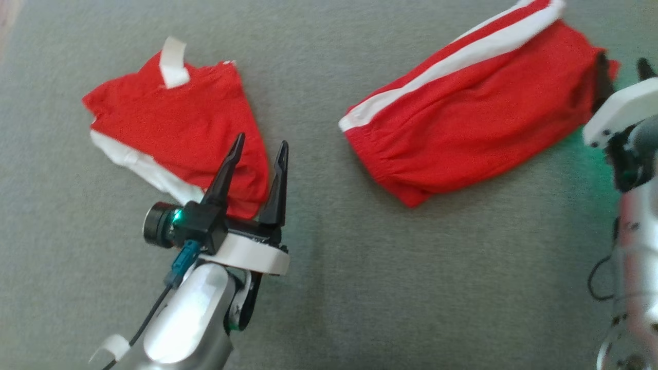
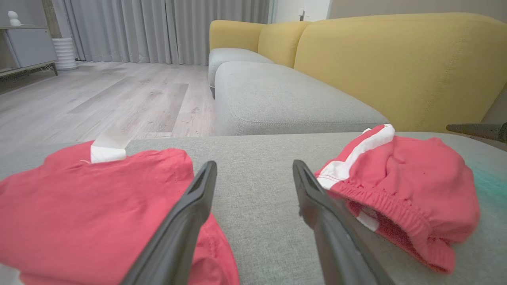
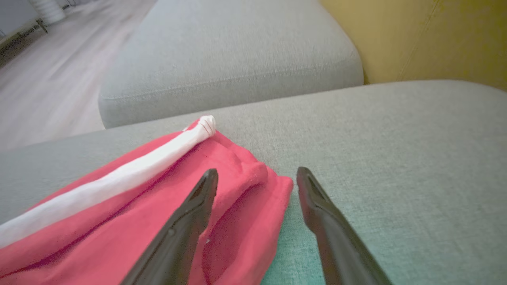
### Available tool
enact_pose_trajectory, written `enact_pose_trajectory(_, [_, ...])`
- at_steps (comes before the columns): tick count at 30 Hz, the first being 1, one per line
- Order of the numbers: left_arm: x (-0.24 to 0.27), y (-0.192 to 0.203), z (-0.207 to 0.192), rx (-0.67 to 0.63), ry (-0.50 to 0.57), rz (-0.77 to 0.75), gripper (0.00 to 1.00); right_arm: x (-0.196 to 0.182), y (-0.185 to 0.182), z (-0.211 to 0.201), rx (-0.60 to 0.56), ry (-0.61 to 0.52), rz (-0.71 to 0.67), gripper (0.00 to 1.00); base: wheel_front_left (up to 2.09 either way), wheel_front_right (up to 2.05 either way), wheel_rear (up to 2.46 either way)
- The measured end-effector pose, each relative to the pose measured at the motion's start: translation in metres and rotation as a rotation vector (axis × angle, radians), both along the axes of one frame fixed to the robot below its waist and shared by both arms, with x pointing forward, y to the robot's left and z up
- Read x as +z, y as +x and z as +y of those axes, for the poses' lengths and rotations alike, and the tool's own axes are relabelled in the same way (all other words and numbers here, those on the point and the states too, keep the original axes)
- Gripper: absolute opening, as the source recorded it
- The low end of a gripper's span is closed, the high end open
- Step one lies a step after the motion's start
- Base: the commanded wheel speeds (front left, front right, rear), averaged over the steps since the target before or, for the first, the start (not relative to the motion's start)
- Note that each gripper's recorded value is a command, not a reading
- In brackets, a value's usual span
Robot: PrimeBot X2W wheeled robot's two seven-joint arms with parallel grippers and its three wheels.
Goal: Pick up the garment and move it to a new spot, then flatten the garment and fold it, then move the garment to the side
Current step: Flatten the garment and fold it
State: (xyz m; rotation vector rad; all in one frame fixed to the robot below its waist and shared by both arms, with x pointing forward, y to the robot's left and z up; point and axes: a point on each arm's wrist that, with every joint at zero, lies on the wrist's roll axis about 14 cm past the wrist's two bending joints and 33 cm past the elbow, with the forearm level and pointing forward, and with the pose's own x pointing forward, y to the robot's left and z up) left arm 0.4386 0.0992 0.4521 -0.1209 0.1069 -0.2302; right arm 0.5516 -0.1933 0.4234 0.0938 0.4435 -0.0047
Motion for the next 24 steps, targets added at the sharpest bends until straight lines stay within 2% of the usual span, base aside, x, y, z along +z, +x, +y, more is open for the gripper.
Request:
enact_pose_trajectory(7, [-0.011,0.002,0.014,0.04,0.019,0.024,1.0,-0.044,0.021,-0.001,-0.023,-0.037,0.159,1.0,0.0,0.0,0.0])
enact_pose_trajectory(10, [-0.016,0.003,0.021,0.064,0.021,0.038,1.0,-0.061,0.02,0.006,-0.018,-0.017,0.224,1.0,0.0,0.0,0.0])
enact_pose_trajectory(18, [-0.017,0.005,0.015,0.05,0.015,0.035,1.0,-0.064,0.029,0.016,0.025,-0.044,0.251,1.0,0.0,0.0,0.0])
enact_pose_trajectory(19, [-0.016,0.006,0.015,0.051,0.015,0.032,1.0,-0.064,0.029,0.018,0.036,-0.052,0.251,0.48,0.0,0.0,0.0])
enact_pose_trajectory(20, [-0.016,0.007,0.015,0.05,0.018,0.029,1.0,-0.063,0.03,0.019,0.05,-0.067,0.241,0.0,0.0,0.0,0.0])
enact_pose_trajectory(24, [-0.011,0.01,0.013,0.047,0.009,0.016,1.0,-0.056,0.03,0.018,0.063,-0.073,0.197,0.0,0.0,0.0,0.0])
